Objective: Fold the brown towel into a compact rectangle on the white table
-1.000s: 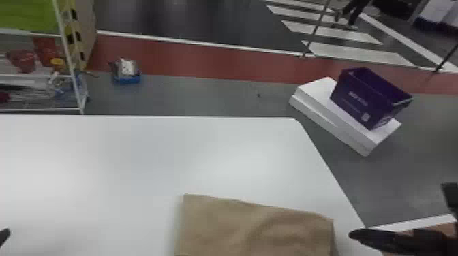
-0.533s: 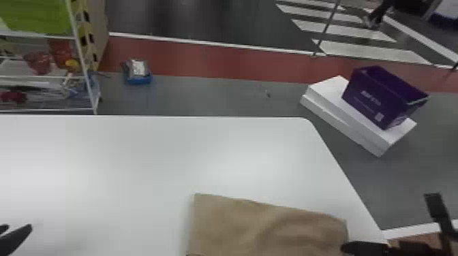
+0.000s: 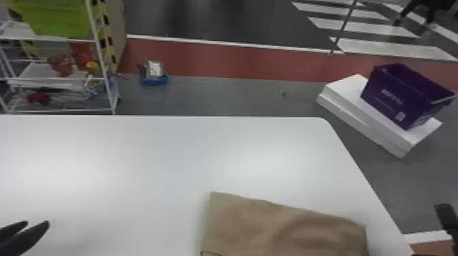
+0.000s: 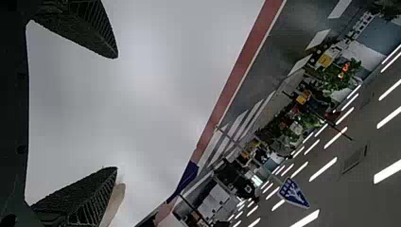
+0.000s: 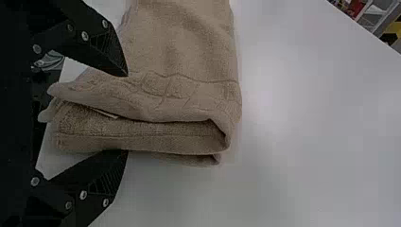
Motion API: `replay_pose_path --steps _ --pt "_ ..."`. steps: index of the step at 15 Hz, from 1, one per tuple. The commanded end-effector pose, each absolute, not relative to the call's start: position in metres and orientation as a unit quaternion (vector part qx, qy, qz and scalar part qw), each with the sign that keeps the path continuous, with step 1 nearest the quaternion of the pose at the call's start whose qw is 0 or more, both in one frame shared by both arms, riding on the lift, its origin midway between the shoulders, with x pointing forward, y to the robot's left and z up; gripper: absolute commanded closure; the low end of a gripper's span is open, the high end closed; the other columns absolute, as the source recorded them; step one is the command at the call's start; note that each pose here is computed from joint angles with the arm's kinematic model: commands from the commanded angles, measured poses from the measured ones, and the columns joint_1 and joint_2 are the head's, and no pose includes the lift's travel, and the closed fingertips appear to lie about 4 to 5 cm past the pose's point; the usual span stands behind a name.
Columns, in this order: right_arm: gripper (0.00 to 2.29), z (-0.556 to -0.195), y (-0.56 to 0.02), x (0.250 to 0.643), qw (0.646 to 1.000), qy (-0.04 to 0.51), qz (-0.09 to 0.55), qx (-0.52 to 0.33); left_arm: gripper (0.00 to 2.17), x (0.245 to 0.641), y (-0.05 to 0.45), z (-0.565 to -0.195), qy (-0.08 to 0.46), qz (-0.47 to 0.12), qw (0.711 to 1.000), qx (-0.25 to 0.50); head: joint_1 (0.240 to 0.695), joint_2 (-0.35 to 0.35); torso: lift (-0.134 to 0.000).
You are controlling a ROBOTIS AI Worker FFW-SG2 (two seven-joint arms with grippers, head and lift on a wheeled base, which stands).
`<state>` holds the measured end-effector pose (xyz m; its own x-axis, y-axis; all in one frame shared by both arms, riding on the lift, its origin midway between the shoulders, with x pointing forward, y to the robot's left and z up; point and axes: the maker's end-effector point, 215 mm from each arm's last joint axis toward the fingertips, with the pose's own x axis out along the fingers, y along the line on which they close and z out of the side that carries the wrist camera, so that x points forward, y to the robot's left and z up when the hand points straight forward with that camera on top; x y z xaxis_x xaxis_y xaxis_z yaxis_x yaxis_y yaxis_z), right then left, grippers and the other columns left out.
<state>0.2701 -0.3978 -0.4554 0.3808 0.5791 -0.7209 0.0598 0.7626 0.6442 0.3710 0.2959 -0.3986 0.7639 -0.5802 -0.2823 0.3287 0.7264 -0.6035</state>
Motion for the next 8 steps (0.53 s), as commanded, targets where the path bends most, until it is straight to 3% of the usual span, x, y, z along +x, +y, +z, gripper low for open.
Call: replay_pose_path --steps 1,2,4,5,6,7,8 --pt "0.53 -0.461 -0.390 0.270 0.769 0.541 0.172 0.293 0.03 0.371 0.296 -0.399 0.233 -0.253 0.900 -0.270 0.695 -0.189 -0.124" --pt "0.56 -0.463 -0.387 0.272 0.769 0.543 0.173 0.288 0.03 0.371 0.296 -0.399 0.233 -0.252 0.899 -0.270 0.695 -0.185 -0.124" --pt "0.90 -0.460 -0.384 0.281 0.771 0.538 0.178 0.289 0.03 0.371 0.297 -0.399 0.233 -0.252 0.900 -0.270 0.695 -0.171 -0.124" --pt "0.94 -0.456 -0.386 0.286 0.776 0.532 0.179 0.290 0.03 0.371 0.297 -0.399 0.233 -0.252 0.900 -0.270 0.695 -0.166 -0.124" --pt "1.03 -0.448 -0.391 0.294 0.782 0.518 0.177 0.296 0.03 0.371 0.297 -0.399 0.233 -0.252 0.899 -0.271 0.695 -0.162 -0.124" --pt "1.26 -0.436 -0.402 0.305 0.792 0.498 0.174 0.307 0.03 0.371 0.297 -0.399 0.233 -0.252 0.899 -0.271 0.695 -0.160 -0.124" --pt "1.26 -0.423 -0.411 0.314 0.800 0.474 0.173 0.324 0.03 0.371 0.297 -0.399 0.233 -0.252 0.899 -0.271 0.695 -0.160 -0.124"
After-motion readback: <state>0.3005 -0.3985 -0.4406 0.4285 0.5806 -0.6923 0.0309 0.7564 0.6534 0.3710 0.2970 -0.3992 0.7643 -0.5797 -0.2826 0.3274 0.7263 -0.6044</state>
